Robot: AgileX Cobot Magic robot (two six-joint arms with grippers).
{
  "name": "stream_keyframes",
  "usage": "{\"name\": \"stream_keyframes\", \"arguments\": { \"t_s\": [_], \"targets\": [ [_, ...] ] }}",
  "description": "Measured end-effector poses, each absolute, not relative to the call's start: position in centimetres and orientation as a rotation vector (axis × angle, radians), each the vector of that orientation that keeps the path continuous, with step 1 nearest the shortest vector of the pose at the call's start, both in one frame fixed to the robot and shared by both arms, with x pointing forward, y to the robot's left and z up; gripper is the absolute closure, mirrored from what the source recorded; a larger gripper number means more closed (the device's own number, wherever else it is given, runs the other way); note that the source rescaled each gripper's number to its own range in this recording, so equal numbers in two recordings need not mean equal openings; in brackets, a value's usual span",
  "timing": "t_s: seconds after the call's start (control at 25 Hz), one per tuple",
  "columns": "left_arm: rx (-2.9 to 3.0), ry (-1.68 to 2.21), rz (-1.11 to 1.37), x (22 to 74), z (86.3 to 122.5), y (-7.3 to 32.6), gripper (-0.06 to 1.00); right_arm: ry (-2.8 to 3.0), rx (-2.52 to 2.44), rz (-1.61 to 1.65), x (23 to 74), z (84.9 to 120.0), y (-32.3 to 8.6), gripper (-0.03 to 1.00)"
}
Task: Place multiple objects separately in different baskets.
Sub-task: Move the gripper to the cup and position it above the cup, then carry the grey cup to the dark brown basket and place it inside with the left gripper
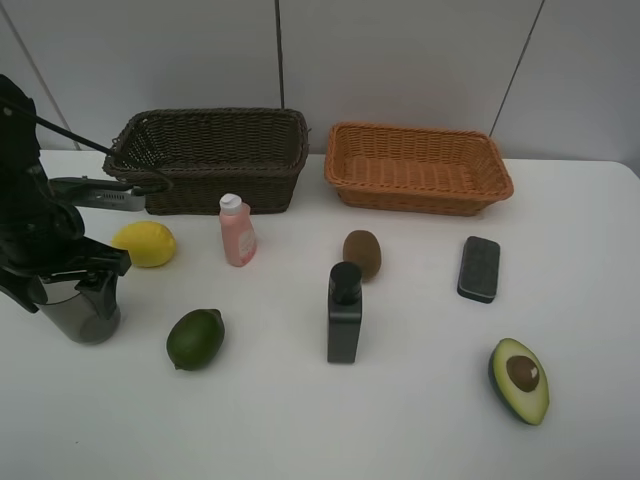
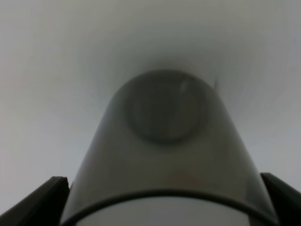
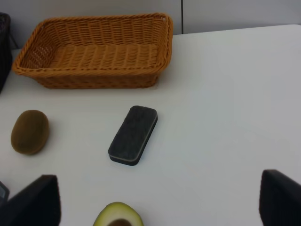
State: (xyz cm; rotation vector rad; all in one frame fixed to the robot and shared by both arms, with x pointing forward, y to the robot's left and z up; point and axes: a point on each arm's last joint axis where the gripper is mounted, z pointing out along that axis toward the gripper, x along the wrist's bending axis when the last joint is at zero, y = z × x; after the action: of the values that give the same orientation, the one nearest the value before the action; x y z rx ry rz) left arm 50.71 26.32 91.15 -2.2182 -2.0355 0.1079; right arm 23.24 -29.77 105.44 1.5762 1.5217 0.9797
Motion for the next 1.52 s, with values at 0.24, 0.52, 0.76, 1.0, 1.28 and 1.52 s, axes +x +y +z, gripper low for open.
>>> {"name": "stream_keyframes", "arguments": {
  "t_s": [0.24,0.52,0.76,1.0,1.28,1.52],
  "targets": [
    [-2.206,-2.056,0.101,50.8,91.1,26.3,0.00,1.522,1.576,0.980,23.2,105.4,-29.8,-0.03],
    [-2.137,-2.056,0.149,50.3,91.2,26.4,0.18,1.522,1.576,0.980,23.2,105.4,-29.8,-0.03],
    [-2.104,-2.080,0.195,50.9,94.6,26.1,0.18,1.522,1.576,0.980,23.2,105.4,-29.8,-0.03],
    [-2.208,-2.201,0.073,54.6,101.4,25.3,0.18,1.522,1.576,0.980,23.2,105.4,-29.8,-0.03],
    [-2.342,-2.347,-0.077,61.6,105.8,23.8,0.18,1.522,1.576,0.980,23.2,105.4,-29.8,-0.03],
    [-2.410,-2.336,-0.187,68.1,105.0,23.0,0.18,1.522,1.576,0.980,23.2,105.4,-29.8,-0.03]
  ]
}}
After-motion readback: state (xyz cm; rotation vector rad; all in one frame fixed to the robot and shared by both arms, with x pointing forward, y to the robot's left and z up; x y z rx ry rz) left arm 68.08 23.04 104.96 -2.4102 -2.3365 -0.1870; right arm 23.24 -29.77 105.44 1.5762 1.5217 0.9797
